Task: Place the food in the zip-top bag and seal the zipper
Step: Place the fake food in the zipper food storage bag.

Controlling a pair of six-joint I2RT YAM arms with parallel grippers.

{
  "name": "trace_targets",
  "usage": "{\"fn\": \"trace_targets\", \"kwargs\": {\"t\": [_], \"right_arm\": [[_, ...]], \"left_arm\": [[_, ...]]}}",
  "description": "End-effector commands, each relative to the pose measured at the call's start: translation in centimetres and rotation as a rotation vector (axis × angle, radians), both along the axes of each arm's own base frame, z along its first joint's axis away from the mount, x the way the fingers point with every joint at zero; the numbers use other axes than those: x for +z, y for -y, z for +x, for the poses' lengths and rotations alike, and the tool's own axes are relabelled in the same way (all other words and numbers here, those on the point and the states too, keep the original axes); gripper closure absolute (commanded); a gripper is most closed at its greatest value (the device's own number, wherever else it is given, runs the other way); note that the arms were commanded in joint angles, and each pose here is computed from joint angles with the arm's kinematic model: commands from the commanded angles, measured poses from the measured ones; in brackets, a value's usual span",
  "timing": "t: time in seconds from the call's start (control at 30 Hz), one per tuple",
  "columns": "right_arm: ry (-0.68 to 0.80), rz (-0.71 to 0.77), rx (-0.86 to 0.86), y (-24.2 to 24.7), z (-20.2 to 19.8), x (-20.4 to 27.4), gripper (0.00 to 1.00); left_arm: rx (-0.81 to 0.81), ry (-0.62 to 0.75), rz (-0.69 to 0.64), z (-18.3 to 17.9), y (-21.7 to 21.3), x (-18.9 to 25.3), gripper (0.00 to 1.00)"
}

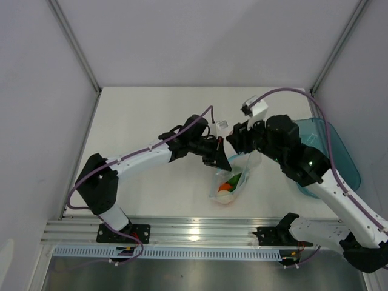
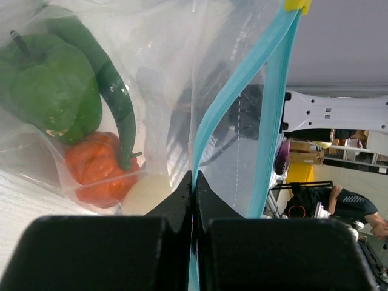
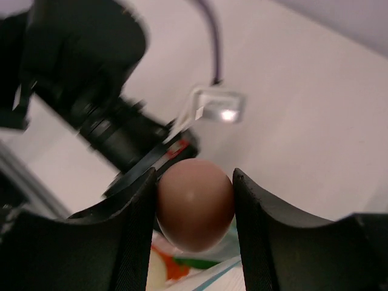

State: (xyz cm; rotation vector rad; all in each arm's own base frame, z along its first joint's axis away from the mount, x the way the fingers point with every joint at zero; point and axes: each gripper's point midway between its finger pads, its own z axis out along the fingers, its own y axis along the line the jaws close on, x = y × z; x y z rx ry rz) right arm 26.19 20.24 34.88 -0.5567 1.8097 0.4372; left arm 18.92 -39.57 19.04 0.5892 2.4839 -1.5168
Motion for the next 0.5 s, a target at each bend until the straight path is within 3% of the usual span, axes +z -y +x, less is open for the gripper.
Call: {"fn": "trace_targets", "kwargs": {"t": [0.0,0.2,0.47], "right_arm": [[-0.144,-0.018,0.116,-2.4,-4.9,-3.7,1.00],[-0.166,0.002,0.168,-2.7,-9.2,-4.2,1.00],[-0.242,-0.052,0.153,-2.0,-10.3,-9.2,1.00]], "left_arm": [[0.021,0.071,-0.063,0.1,0.0,2.5,0.99],[0.030,0.077,-0.077,-0.1,-0.3,2.8,0.99],[0.032,0.094,-0.098,-0.5,-0.7,3.9,0.99]]}}
